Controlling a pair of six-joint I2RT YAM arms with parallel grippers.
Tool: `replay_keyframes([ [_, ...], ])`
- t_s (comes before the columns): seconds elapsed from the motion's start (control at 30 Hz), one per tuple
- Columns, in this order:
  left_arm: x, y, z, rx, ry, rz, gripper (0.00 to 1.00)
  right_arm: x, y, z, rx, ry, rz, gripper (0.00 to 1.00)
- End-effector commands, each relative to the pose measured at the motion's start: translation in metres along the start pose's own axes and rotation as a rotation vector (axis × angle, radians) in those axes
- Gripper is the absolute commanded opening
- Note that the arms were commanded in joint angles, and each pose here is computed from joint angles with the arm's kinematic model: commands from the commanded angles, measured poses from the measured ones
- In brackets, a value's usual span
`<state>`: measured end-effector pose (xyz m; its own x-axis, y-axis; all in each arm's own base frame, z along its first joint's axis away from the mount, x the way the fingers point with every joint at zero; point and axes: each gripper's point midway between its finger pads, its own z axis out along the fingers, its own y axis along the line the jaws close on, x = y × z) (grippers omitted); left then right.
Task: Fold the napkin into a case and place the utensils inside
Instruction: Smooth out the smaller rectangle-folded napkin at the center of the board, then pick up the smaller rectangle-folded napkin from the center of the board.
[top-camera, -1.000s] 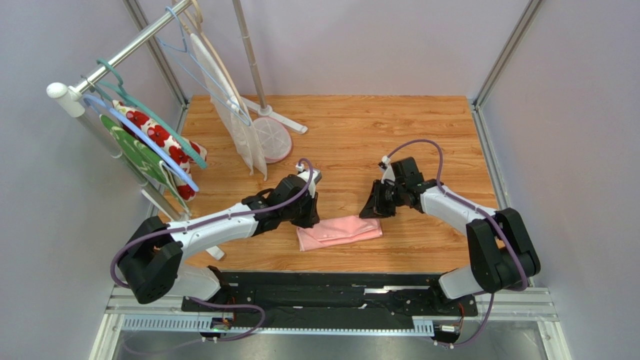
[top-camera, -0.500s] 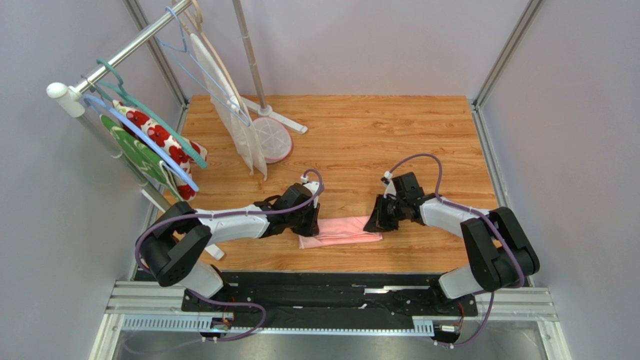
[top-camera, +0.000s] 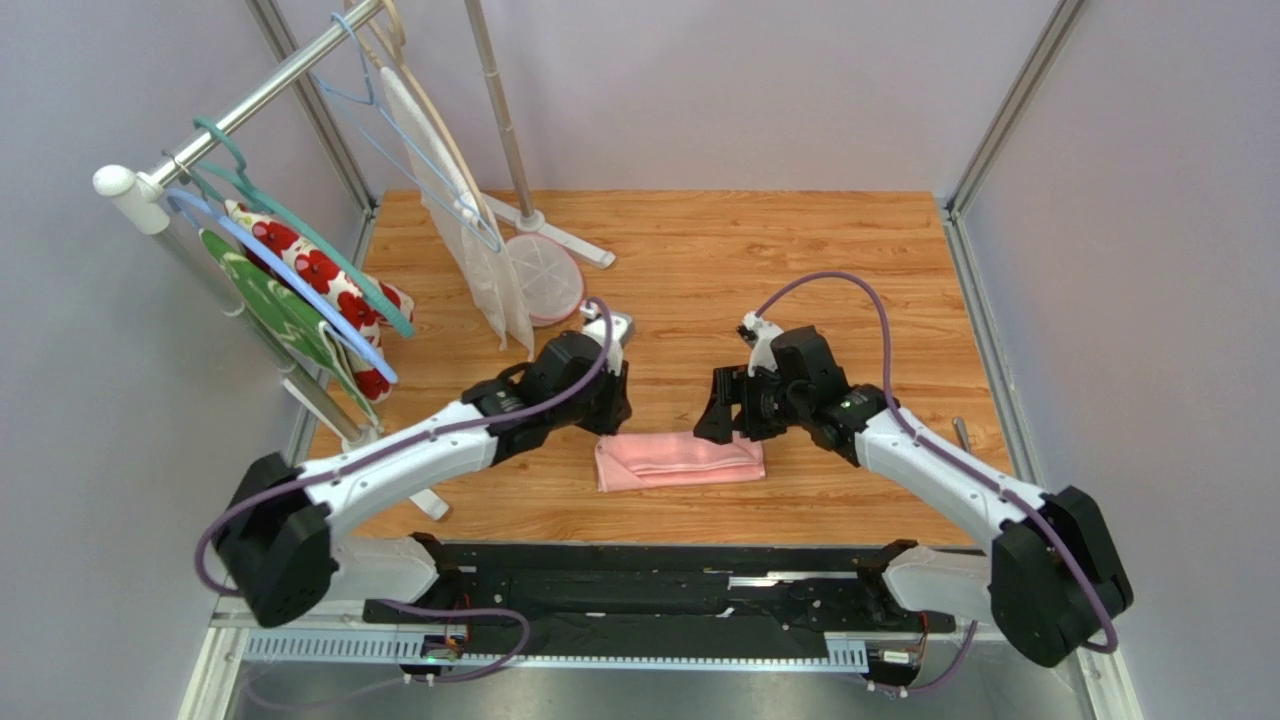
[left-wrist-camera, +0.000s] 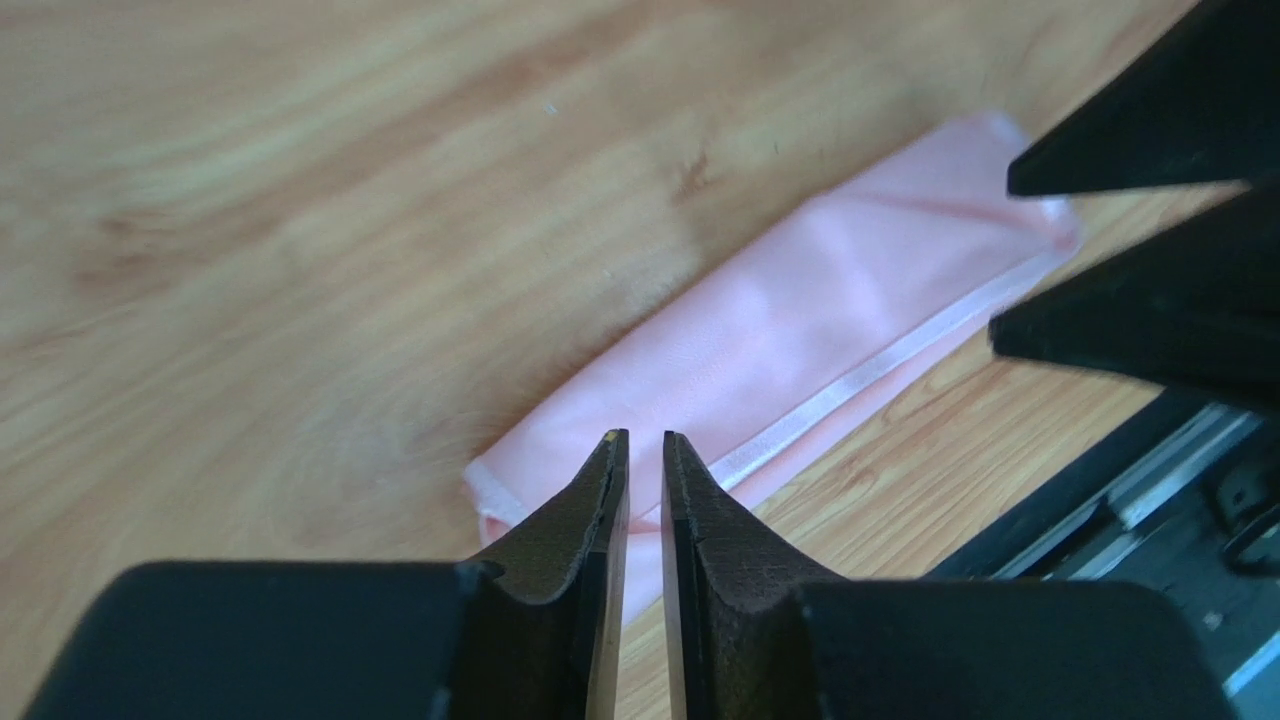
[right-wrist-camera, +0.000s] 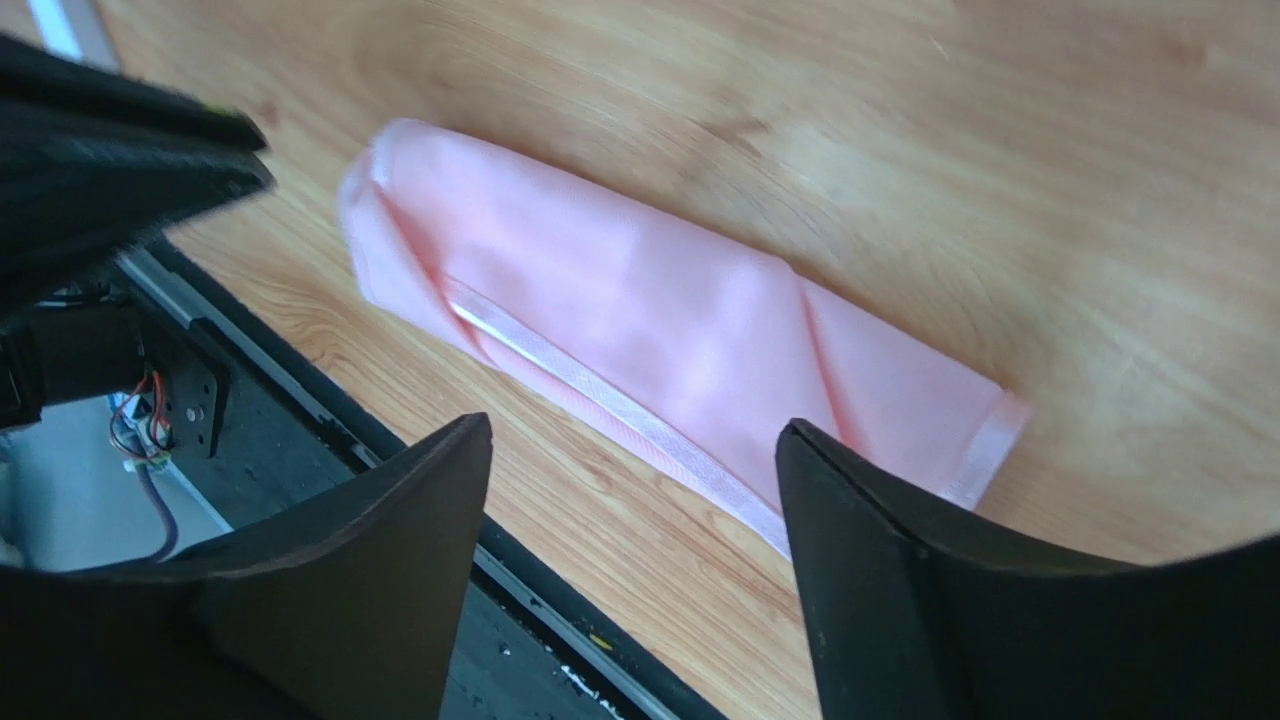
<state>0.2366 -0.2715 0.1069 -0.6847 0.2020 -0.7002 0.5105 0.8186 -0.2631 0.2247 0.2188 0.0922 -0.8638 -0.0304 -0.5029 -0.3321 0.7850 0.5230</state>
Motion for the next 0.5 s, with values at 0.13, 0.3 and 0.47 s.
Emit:
replay_keyframes([
  [0.13,-0.056,0.054,-0.114,-0.234,-0.241,-0.213,0.27,-0.027,0.061,-0.002,-0.044,-0.216,-0.509,0.83],
  [0.3,-0.051,0.055,-0.143,-0.171,-0.3,-0.246,0.27,0.024,0.064,0.017,0.018,0.067,-1.041,0.84],
  [0.47,-0.046,0.044,-0.152,-0.09,-0.345,-0.267,0.26,0.035,0.056,0.035,0.004,0.213,-1.172,0.8],
])
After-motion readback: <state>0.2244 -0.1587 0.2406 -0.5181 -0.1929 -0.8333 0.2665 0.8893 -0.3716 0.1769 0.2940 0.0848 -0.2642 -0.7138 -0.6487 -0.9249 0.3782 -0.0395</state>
